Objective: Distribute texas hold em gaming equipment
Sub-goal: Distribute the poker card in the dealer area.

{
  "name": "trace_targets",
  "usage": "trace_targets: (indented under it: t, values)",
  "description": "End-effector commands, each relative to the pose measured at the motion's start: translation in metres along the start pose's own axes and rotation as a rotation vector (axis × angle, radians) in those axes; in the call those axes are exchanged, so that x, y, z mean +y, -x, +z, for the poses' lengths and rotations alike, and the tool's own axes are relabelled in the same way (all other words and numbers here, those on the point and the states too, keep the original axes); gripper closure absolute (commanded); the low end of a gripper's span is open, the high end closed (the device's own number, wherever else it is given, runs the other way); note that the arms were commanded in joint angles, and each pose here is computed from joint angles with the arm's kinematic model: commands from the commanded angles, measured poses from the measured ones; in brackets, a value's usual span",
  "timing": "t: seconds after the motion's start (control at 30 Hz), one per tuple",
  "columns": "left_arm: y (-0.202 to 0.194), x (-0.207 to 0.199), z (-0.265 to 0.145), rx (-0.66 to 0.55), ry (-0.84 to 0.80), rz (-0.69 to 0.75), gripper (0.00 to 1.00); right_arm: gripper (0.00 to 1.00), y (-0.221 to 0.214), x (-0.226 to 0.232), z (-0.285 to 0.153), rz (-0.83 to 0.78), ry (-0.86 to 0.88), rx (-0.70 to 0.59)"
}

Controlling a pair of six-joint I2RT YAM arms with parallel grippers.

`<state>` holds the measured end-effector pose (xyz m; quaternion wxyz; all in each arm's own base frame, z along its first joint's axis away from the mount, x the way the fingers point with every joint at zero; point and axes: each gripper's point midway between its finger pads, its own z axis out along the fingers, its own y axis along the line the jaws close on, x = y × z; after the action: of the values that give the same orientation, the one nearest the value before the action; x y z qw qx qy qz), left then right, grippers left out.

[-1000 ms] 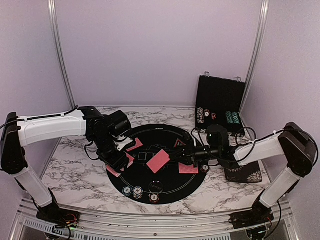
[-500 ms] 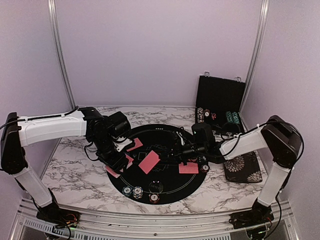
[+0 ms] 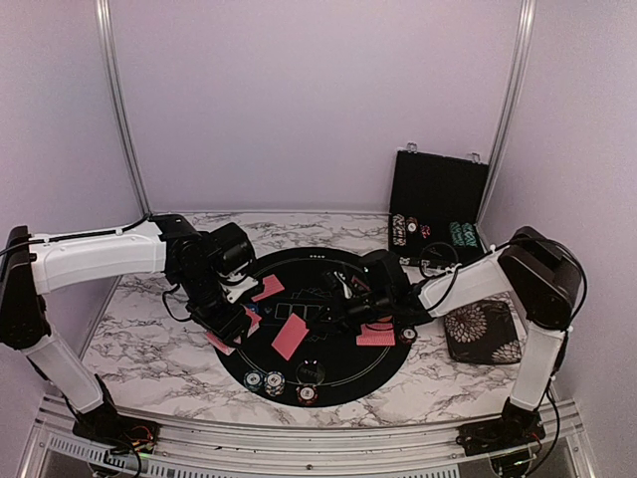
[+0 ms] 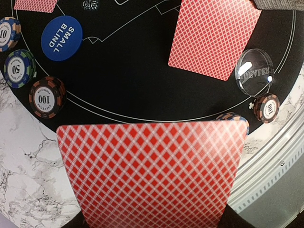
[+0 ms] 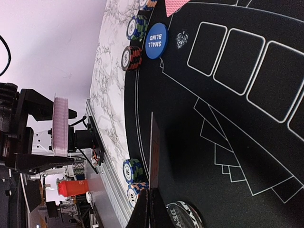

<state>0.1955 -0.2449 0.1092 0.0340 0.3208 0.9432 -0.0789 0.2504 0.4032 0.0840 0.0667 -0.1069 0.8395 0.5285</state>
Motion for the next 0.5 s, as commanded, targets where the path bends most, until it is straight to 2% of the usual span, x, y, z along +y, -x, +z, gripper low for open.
trace_targets:
  t: [0.0,0.3,0.47]
  values:
    - [0.001,0.0,-0.007,-0.029,-0.012,0.004,0.48,1.0,0.004,0.004,0.004,-0.034,-0.01,-0.002]
    - [0.001,0.0,-0.004,-0.025,-0.018,0.005,0.48,1.0,0.003,0.013,-0.02,-0.007,0.052,-0.013]
    - [0.003,-0.001,-0.004,-0.027,-0.018,0.007,0.48,1.0,0.005,0.022,-0.014,-0.003,0.081,-0.003]
